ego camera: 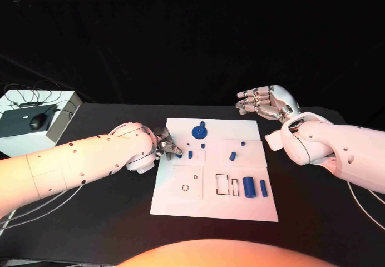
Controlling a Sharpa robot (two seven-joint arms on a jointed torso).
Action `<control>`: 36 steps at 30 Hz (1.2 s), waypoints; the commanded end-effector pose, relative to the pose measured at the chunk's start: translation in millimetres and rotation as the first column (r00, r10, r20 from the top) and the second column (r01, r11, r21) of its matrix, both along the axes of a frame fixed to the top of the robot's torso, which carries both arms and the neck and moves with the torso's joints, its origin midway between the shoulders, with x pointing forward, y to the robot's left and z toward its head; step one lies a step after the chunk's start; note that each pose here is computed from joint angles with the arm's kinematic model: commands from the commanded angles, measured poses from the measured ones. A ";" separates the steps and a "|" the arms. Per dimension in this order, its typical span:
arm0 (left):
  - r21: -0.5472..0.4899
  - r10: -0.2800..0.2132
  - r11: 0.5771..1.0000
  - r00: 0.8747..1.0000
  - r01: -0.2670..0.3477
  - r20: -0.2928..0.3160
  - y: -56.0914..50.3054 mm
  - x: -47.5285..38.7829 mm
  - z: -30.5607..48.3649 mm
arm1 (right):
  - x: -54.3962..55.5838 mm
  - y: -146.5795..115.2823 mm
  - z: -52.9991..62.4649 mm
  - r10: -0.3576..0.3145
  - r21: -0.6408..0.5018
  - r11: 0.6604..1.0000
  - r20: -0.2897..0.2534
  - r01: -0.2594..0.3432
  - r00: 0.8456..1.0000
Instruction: Assemble the parts on the task board
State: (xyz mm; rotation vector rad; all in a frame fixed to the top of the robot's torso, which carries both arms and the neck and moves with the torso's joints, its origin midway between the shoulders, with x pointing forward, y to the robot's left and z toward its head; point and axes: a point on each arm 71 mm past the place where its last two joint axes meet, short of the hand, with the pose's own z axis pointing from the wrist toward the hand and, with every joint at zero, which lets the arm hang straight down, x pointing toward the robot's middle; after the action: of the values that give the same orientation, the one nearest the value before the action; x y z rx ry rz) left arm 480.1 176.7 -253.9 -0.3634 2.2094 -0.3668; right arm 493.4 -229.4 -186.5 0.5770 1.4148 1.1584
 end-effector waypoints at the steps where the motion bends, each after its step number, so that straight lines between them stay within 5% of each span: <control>1: 0.014 -0.038 0.999 0.999 0.038 -0.015 -2.4 -2.5 -3.6 | -0.5 1.0 0.7 0.015 0.007 1.000 0.005 -0.015 1.000; 36: 0.012 -0.077 0.997 0.995 0.078 -0.069 -11.7 -8.5 -9.2 | -0.6 1.1 0.5 0.019 0.004 1.000 0.002 -0.019 1.000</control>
State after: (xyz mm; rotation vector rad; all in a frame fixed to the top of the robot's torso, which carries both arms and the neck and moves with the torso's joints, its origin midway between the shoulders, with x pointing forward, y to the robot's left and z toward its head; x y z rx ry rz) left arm 478.8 171.1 -255.1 -0.3210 2.2224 -0.3718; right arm 493.2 -229.3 -186.6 0.5762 1.4193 1.1627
